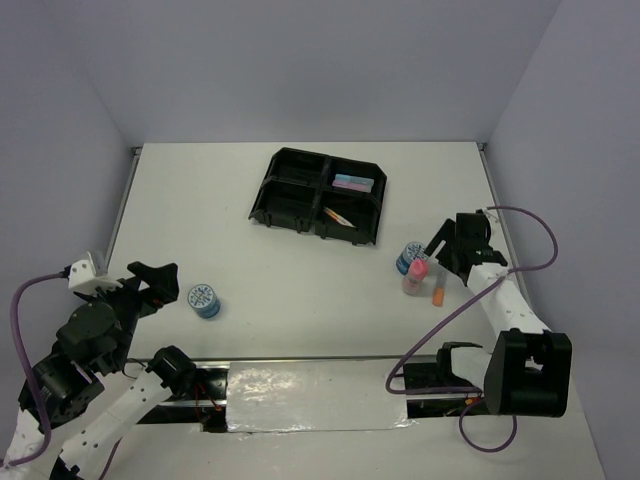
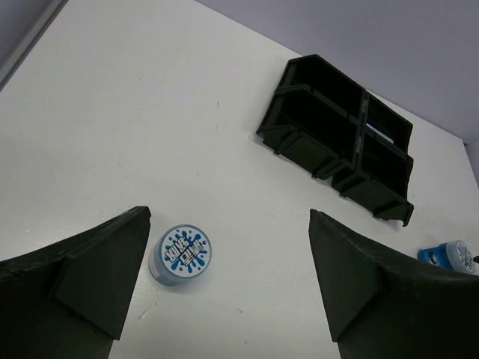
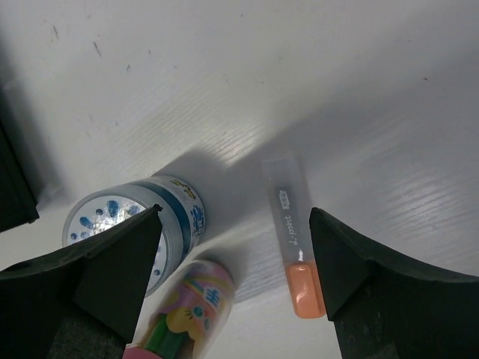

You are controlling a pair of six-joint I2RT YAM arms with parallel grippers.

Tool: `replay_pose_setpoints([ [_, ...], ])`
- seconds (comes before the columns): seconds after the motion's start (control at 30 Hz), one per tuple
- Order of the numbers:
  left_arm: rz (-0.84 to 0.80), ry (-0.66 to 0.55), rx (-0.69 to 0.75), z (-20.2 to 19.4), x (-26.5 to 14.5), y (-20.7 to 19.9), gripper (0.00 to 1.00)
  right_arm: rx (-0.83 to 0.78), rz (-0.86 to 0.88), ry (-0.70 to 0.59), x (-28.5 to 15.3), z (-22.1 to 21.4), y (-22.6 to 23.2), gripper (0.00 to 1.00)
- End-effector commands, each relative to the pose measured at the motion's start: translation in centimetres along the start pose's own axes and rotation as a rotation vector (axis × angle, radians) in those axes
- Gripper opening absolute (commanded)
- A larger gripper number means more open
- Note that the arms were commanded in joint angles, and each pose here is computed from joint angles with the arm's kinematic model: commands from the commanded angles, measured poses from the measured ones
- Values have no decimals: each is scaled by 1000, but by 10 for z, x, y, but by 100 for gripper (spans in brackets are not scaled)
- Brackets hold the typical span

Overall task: Sort the stationery into containers
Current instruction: Pick up the stationery from the center of the board.

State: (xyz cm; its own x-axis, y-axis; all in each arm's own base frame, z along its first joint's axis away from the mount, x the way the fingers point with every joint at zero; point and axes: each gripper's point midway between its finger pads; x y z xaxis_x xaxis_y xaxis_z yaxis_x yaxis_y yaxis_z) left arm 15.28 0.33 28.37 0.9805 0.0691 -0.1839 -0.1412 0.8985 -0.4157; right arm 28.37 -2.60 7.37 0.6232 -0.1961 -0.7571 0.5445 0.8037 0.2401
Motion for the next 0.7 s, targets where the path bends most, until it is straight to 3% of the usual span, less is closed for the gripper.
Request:
replay_pose_setpoints([
  [0.0, -5, -13, 10, 5, 3, -5, 99, 5, -95, 41, 2, -12, -23, 86],
  [0.1, -10, -15, 10, 5, 3, -5, 99, 41, -75, -1, -7, -3, -20, 84],
  [0.23, -19, -23, 4, 6, 1, -5, 99, 20, 82, -110, -34, 22, 5, 81],
  [0.33, -22, -22, 6, 6, 1, -5, 99, -30, 103, -76, -37, 24, 12, 81],
  [0.4, -18, -22, 7, 6, 1, -5, 99, -29, 62, -62, -35, 22, 5, 83],
  [0.47, -16, -23, 2, 6, 1, -4, 99, 4, -88, -80, -30, 24, -21, 90],
  [0.67, -22, -33, -7, 8, -1, -3, 99, 19, -113, -10, -17, 15, -26, 88],
])
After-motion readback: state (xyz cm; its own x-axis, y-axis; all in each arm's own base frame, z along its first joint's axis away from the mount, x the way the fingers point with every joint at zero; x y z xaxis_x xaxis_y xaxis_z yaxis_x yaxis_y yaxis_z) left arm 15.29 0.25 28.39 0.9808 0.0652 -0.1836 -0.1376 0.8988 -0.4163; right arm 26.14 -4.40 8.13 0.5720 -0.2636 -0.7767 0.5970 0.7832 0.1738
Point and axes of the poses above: each gripper's point midway between its finger pads, its own x axis out along the fingers, its own y axis along the line the jaws close on, z = x × y, and after that the axes turned 1 degree about x, right-handed
